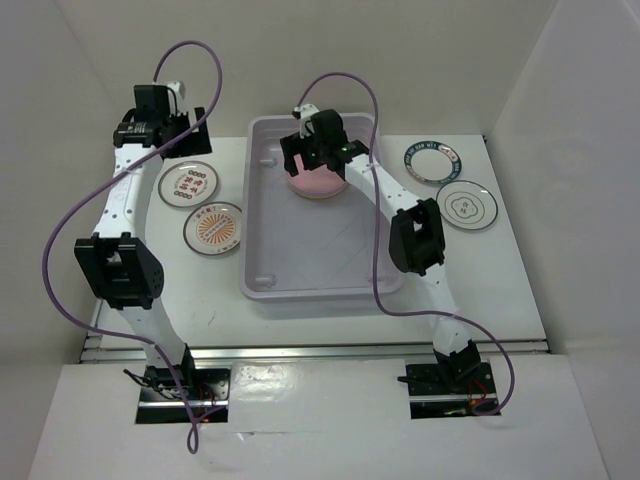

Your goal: Place the plates into the plastic bin on the countertop

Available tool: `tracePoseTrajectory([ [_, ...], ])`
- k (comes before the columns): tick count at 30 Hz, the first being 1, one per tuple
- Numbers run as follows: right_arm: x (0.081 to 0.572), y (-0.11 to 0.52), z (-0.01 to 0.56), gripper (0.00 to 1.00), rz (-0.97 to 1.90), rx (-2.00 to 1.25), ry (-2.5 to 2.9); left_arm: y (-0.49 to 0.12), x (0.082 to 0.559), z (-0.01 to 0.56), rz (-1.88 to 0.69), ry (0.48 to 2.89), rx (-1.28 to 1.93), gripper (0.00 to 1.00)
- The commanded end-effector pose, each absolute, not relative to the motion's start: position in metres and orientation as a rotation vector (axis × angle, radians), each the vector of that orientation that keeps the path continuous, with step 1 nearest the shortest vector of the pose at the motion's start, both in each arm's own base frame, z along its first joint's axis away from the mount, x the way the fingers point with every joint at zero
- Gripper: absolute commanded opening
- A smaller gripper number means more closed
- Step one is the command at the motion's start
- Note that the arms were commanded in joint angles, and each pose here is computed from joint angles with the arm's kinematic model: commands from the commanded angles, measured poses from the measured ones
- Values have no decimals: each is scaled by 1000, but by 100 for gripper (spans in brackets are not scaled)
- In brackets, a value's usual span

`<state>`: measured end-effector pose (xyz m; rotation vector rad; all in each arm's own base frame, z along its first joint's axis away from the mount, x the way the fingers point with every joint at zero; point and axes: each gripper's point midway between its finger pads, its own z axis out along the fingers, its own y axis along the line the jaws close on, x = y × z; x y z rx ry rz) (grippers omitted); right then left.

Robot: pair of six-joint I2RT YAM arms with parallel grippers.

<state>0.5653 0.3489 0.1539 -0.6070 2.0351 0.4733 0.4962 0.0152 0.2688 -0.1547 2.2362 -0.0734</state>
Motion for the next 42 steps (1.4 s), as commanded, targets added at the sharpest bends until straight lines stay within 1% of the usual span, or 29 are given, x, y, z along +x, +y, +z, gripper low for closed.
tracePoseTrajectory([
  [1, 552, 352, 247, 100, 526, -605, 1886, 38, 492, 281, -55, 2179, -261, 99],
  [2, 550, 345, 273, 100, 501, -577, 1849, 45, 493, 279, -54, 2175, -293, 99],
  [3, 549, 339, 279, 100, 475, -556, 1848, 44, 490, 269, -63, 2197, -315, 99],
  [5, 552, 324, 301, 100, 403, -487, 1813, 65, 489, 265, -40, 2178, -385, 99],
  [6, 553, 306, 321, 100, 351, -431, 1787, 71, 483, 253, -46, 2193, -435, 99],
  [8, 551, 280, 350, 100, 289, -332, 1758, 85, 481, 249, -89, 2156, -509, 99],
  [9, 554, 266, 362, 100, 276, -278, 1730, 88, 474, 227, -112, 2185, -542, 99],
  [10, 555, 257, 357, 100, 273, -254, 1746, 91, 470, 226, -133, 2170, -563, 99],
  [11, 561, 234, 359, 100, 259, -203, 1743, 99, 474, 222, -169, 2136, -580, 99],
  [12, 560, 220, 379, 100, 281, -141, 1692, 101, 473, 220, -193, 2118, -609, 99],
  [13, 565, 206, 351, 100, 265, -124, 1736, 102, 470, 205, -211, 2132, -640, 99],
  [14, 568, 191, 343, 100, 247, -103, 1739, 108, 469, 201, -223, 2119, -665, 99],
  [15, 576, 164, 334, 100, 222, -47, 1747, 109, 474, 203, -257, 2088, -664, 99],
  [16, 578, 151, 314, 100, 223, 5, 1789, 105, 473, 194, -291, 2089, -694, 99],
  [17, 580, 139, 310, 100, 233, 37, 1808, 107, 474, 187, -312, 2080, -714, 99],
  [18, 587, 117, 291, 100, 248, 94, 1854, 106, 477, 184, -329, 2064, -718, 99],
  [19, 585, 117, 277, 100, 320, 77, 1907, 111, 480, 179, -344, 2019, -751, 99],
  [21, 590, 94, 265, 100, 381, 129, 1937, 109, 485, 169, -375, 1998, -779, 99],
  [22, 587, 96, 258, 100, 472, 127, 1966, 115, 487, 168, -387, 1975, -821, 99],
  [23, 588, 93, 251, 98, 510, 114, 1981, 114, 492, 165, -410, 1959, -820, 98],
  [25, 587, 92, 249, 98, 580, 81, 1983, 117, 495, 150, -446, 1954, -874, 96],
  [27, 587, 87, 250, 100, 586, 84, 1982, 117, 501, 144, -468, 1945, -888, 96],
  [30, 585, 90, 243, 100, 600, 57, 1972, 124, 504, 123, -446, 1953, -961, 96],
  [35, 584, 90, 250, 100, 599, 52, 1955, 129, 506, 96, -462, 1957, -1062, 92],
  [36, 585, 90, 257, 100, 598, 47, 1941, 132, 507, 93, -454, 1956, -1089, 91],
  [37, 586, 90, 253, 100, 599, 51, 1952, 133, 504, 80, -437, 1978, -1117, 91],
  [42, 589, 93, 249, 100, 617, 41, 1962, 143, 502, 64, -372, 1995, -1218, 90],
])
